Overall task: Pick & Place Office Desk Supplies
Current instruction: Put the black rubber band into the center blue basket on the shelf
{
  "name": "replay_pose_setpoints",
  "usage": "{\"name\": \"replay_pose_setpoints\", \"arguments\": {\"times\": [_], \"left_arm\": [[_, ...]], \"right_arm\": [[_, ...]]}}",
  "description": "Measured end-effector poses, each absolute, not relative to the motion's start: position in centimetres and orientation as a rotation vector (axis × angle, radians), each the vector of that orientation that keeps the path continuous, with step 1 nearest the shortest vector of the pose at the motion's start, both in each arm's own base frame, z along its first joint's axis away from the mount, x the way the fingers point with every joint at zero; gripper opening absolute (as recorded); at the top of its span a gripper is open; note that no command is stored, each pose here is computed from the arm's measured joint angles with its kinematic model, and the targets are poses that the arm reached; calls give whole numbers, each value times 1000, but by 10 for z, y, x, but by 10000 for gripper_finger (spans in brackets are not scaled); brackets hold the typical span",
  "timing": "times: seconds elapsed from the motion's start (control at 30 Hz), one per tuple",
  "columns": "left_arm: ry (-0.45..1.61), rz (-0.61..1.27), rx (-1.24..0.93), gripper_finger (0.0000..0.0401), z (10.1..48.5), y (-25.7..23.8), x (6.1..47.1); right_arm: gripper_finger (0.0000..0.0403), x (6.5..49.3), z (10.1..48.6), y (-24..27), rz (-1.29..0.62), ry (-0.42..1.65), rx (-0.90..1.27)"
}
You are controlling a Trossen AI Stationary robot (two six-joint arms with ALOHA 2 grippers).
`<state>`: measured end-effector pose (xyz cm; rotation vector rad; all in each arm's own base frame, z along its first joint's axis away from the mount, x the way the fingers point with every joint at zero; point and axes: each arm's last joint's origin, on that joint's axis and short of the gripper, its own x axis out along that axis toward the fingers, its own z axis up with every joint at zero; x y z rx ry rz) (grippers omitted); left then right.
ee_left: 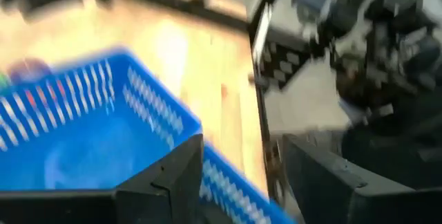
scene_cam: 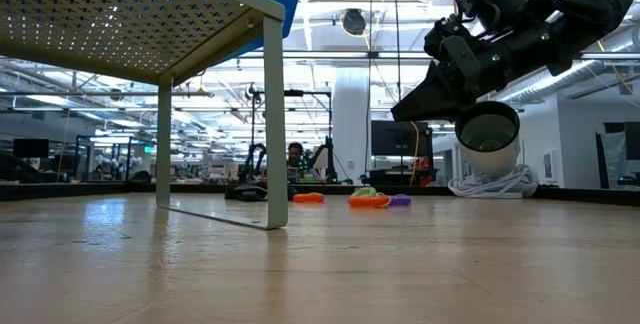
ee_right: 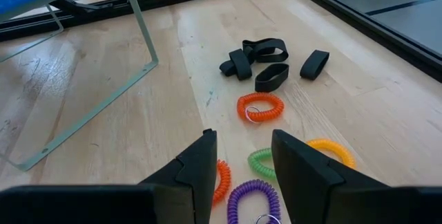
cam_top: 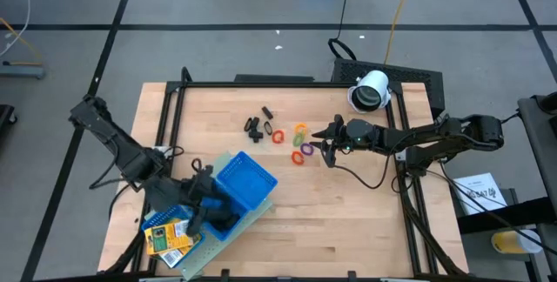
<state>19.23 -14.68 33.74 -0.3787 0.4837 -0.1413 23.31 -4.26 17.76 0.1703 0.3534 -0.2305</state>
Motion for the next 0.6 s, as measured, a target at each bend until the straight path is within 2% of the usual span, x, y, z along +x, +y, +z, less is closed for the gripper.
{"name": "replay_pose_setpoints", "arguments": {"times": [0.17,0.33,0.6], "left_arm": [[299,-89,-281,207,352,-135,207],[135,45,-175,207,366,-113,223],[71,324,-144,207,371,-58,243]], "right_arm": [[128,233,178,-43,-231,354,170],[128,233,177,-43,-231,354,170],[128,233,177,-43,-231,354,170]]}}
